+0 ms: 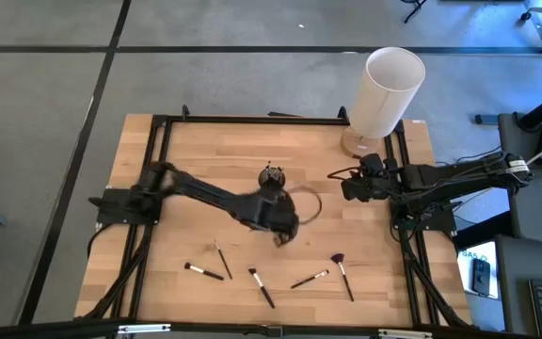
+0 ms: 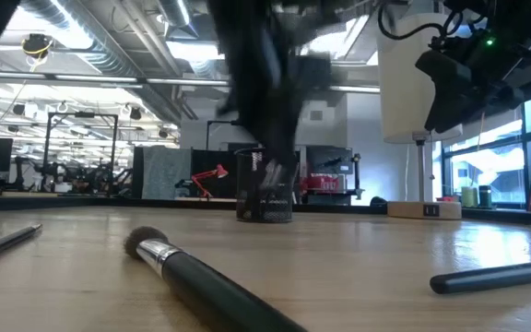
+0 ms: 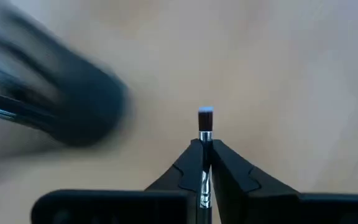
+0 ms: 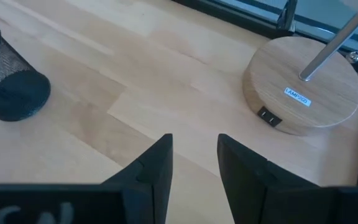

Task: Sort items
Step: Put the eyeshadow brush into the organizer

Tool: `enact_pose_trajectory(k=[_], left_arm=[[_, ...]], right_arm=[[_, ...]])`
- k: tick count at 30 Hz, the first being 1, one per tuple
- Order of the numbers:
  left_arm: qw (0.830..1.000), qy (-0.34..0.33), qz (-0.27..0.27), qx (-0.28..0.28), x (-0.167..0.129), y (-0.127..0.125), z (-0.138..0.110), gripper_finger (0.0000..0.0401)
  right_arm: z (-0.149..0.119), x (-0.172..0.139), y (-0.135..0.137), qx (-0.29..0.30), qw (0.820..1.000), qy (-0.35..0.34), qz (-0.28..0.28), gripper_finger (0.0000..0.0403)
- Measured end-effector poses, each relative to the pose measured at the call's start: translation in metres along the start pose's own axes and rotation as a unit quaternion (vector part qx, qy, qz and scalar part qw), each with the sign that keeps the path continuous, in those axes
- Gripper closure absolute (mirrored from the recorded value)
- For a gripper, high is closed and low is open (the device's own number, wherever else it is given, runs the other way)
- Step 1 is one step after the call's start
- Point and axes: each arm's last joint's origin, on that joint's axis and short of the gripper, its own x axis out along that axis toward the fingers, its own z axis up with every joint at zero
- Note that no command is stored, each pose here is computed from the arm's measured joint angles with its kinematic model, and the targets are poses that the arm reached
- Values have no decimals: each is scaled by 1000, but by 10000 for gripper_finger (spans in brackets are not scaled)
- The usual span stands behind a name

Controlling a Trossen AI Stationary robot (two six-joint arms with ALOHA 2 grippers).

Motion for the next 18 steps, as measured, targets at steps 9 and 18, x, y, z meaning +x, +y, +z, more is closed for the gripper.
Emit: enact_pose_trajectory(k=[9,18], left_arm=[[943,-255,192,-94,-91,49,34,378],[911,-286,251,-156,-57,67,38,377]], right_arm=[[2,-3,-3,4,1000,-11,3,277],[4,-3,-4,-3,999,-40,-15,277]])
